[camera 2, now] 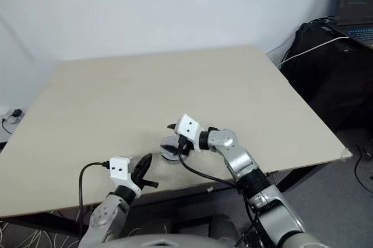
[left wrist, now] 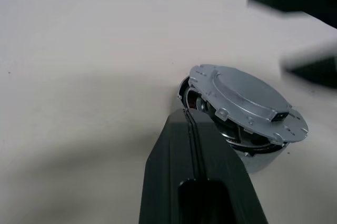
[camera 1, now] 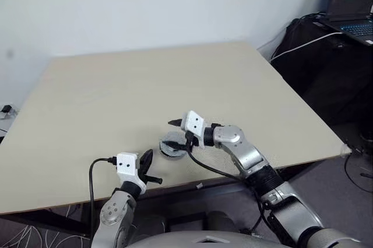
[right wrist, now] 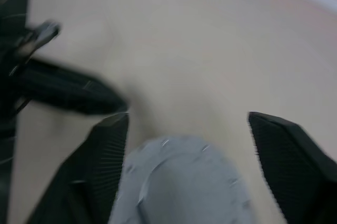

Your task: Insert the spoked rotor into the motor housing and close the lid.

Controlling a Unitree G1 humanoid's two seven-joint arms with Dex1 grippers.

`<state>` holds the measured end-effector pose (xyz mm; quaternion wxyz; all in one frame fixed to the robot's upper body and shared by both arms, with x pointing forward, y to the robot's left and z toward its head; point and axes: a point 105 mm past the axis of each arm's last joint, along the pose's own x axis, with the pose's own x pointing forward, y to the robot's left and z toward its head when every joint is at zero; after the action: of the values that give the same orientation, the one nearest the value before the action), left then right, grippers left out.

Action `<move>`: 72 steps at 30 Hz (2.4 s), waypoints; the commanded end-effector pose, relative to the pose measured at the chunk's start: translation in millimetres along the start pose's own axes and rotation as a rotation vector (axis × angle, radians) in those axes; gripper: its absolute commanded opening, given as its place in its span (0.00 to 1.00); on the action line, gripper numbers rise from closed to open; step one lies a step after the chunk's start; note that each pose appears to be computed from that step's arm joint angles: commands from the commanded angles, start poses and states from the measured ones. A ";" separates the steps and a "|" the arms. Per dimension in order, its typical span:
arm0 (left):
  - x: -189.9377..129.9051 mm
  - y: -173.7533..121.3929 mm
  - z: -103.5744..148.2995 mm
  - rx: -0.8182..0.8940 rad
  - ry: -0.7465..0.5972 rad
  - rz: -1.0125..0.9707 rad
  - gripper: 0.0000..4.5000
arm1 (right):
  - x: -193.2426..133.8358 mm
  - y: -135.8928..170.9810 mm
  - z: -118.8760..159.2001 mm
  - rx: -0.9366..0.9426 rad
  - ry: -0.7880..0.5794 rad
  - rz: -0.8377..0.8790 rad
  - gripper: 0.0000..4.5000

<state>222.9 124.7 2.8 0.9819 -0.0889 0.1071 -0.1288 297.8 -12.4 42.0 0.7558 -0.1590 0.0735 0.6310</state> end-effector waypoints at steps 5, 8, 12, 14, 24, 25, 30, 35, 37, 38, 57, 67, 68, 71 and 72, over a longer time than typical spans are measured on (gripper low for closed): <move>-2.3 -0.3 15.5 0.016 -0.051 0.008 0.00 | 0.6 -1.9 3.1 -0.029 0.007 0.126 0.99; -3.9 0.6 15.8 0.018 -0.051 0.016 0.00 | 2.1 -6.0 3.1 -0.014 0.006 0.127 0.99; -5.6 1.5 16.0 0.019 -0.051 0.024 0.00 | 3.0 -11.0 2.1 0.015 0.006 0.120 0.99; -5.9 1.6 16.0 0.018 -0.051 0.027 0.00 | 2.6 -12.7 1.3 0.032 0.008 0.121 0.99; -8.9 3.1 15.9 0.020 -0.051 0.037 0.00 | -0.8 -21.2 -6.8 0.089 0.036 0.108 0.99; -9.1 3.2 15.8 0.021 -0.051 0.038 0.00 | -0.9 -21.5 -8.4 0.093 0.043 0.108 0.99; -9.9 3.7 15.4 0.021 -0.050 0.041 0.00 | -0.3 -22.5 -13.2 0.105 0.060 0.103 0.99; -9.9 3.7 15.3 0.022 -0.049 0.041 0.00 | 1.3 -26.4 -15.6 0.110 0.070 0.077 0.99; -9.9 3.5 15.3 0.022 -0.049 0.039 0.00 | 2.1 -28.5 -17.0 0.112 0.076 0.060 0.99; -9.7 3.5 15.4 0.023 -0.049 0.039 0.00 | 2.3 -29.2 -17.6 0.111 0.079 0.056 0.99; -8.5 3.3 15.4 0.016 -0.051 0.035 0.00 | -0.3 -28.6 -28.8 0.151 0.113 0.040 0.73; -7.8 2.1 14.2 0.010 -0.050 0.034 0.00 | 1.3 -24.0 -28.6 0.241 0.062 -0.032 0.73; -7.8 1.9 14.0 0.008 -0.049 0.034 0.00 | 0.8 -19.7 -31.1 0.242 0.072 -0.026 0.73; -7.0 0.9 13.3 0.007 -0.047 0.026 0.00 | -1.3 -9.3 -39.0 0.244 0.101 -0.019 0.73; -6.8 0.5 13.1 0.007 -0.046 0.023 0.00 | -2.0 -7.7 -40.6 0.243 0.108 -0.019 0.73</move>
<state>214.7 131.4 3.5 0.9841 -0.0847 0.1114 -0.1093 312.3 -30.3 5.7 0.7766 -0.0931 0.1860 0.5946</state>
